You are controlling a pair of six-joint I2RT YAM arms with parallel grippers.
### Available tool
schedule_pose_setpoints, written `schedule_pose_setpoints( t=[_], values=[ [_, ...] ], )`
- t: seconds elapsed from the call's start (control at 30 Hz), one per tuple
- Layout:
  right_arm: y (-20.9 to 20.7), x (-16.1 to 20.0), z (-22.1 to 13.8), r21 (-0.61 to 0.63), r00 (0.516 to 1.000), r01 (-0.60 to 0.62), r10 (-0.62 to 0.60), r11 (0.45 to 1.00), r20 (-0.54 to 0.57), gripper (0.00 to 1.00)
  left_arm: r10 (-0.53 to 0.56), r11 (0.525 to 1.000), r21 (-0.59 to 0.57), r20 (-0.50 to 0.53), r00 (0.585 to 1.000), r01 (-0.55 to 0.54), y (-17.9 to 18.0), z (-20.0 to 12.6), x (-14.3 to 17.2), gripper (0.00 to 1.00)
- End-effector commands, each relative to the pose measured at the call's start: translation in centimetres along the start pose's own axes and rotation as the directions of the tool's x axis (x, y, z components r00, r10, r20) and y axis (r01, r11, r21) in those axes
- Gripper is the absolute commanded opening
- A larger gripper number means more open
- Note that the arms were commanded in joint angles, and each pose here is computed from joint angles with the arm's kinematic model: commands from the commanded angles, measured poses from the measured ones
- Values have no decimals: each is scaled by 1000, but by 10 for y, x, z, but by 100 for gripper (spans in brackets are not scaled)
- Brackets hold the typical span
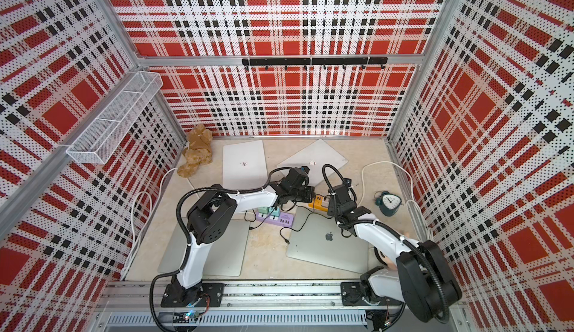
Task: Unplug the laptop charger
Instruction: Remove the plug from the socket.
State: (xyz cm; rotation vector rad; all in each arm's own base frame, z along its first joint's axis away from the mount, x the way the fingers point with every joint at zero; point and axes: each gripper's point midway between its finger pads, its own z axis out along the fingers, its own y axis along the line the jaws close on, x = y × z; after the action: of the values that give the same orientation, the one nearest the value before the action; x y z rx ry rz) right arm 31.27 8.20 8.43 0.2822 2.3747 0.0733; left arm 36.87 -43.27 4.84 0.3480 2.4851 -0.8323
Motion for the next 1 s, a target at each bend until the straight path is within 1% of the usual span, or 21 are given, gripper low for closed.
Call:
schedule_pose_setpoints(
  t=[0.0,0.07,0.2,0.3,0.6,0.87,0.97],
  values=[
    [14,-13,-12,-105,998,-42,46,994,33,33,-46,988,-153,-196,979,16,53,22,76,0],
    [13,-15,-12,-91,999,-29,32,995,31,32,-46,988,-154,-198,979,15,54,22,78,0],
    [4,-7,-5,-18,1000,12,-12,1000,-2,32,-44,987,-158,-198,979,12,54,23,79,0],
    [-2,-7,-5,15,1000,23,-23,1000,-5,31,-43,988,-156,-198,979,11,53,24,79,0],
    [-6,-17,-20,16,999,16,-17,1000,36,31,-37,990,-143,-189,981,10,47,20,74,0],
    [-4,-14,-30,-12,999,8,-8,1000,45,30,-22,999,-51,-145,989,14,13,9,49,0],
    [-2,-14,-35,-18,999,17,-16,1000,50,30,-19,999,-36,-128,992,14,5,6,39,0]
  ],
)
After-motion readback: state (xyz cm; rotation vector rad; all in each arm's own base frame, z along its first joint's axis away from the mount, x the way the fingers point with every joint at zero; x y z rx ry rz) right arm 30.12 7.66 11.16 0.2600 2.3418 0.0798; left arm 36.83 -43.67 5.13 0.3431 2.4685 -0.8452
